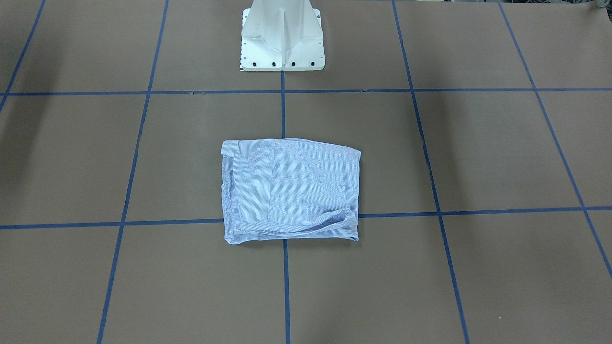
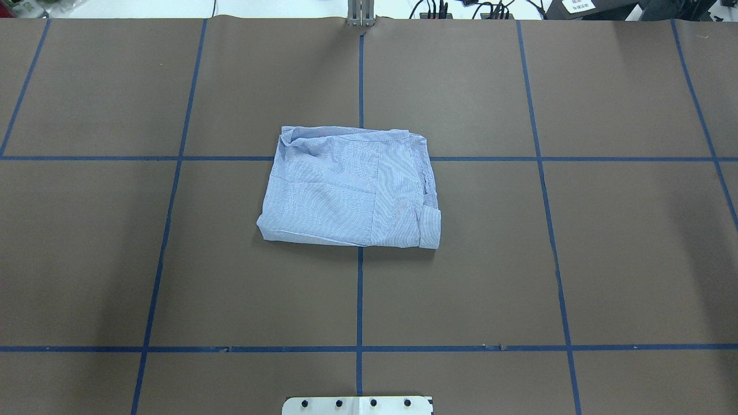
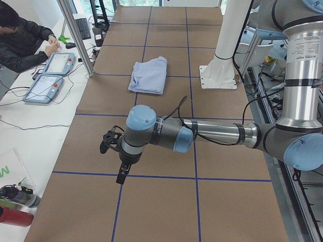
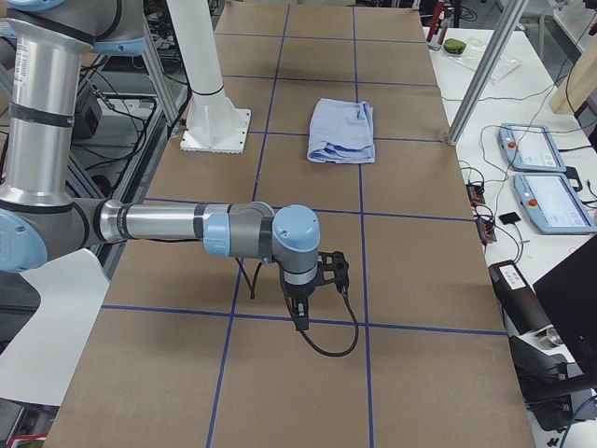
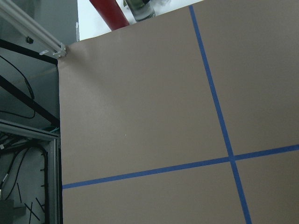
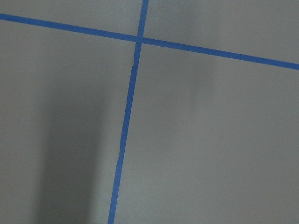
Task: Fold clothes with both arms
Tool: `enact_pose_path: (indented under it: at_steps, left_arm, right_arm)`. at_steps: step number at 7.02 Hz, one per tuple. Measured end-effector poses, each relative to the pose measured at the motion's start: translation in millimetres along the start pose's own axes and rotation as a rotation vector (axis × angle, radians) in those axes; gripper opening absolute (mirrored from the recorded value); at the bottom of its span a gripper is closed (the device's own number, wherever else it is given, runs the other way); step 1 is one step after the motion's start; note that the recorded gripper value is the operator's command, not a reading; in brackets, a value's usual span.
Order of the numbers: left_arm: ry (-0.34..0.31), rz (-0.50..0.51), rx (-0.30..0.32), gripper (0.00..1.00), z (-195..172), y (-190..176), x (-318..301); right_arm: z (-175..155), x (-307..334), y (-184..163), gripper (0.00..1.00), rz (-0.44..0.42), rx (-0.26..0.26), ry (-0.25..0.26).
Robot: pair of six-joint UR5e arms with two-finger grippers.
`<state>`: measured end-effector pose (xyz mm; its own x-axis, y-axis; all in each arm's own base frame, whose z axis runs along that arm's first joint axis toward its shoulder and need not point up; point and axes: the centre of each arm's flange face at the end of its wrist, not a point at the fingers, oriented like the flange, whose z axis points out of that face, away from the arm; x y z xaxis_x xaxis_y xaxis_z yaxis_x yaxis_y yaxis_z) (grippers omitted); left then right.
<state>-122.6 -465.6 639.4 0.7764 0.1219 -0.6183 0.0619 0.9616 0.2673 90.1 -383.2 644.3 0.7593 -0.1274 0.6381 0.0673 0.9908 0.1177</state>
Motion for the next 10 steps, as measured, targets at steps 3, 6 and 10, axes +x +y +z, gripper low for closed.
enact_pose_path:
  at_steps: [3, 6, 10]
  left_arm:
    - [0.140, -0.054, -0.052, 1.00, 23.8, 36.5, -2.3]
    - [0.127, -0.033, -0.060, 1.00, 26.6, 31.8, 5.0]
    - [0.085, -0.014, -0.073, 1.00, 29.8, 33.5, 9.7]
  right_arm:
    - [13.8, -11.8, 2.6, 1.00, -0.012, -0.033, -0.004]
    - [20.4, -23.3, 1.0, 1.00, -0.050, -0.099, 0.072]
    - [28.0, -18.5, 21.8, 1.00, -0.016, -0.115, 0.018]
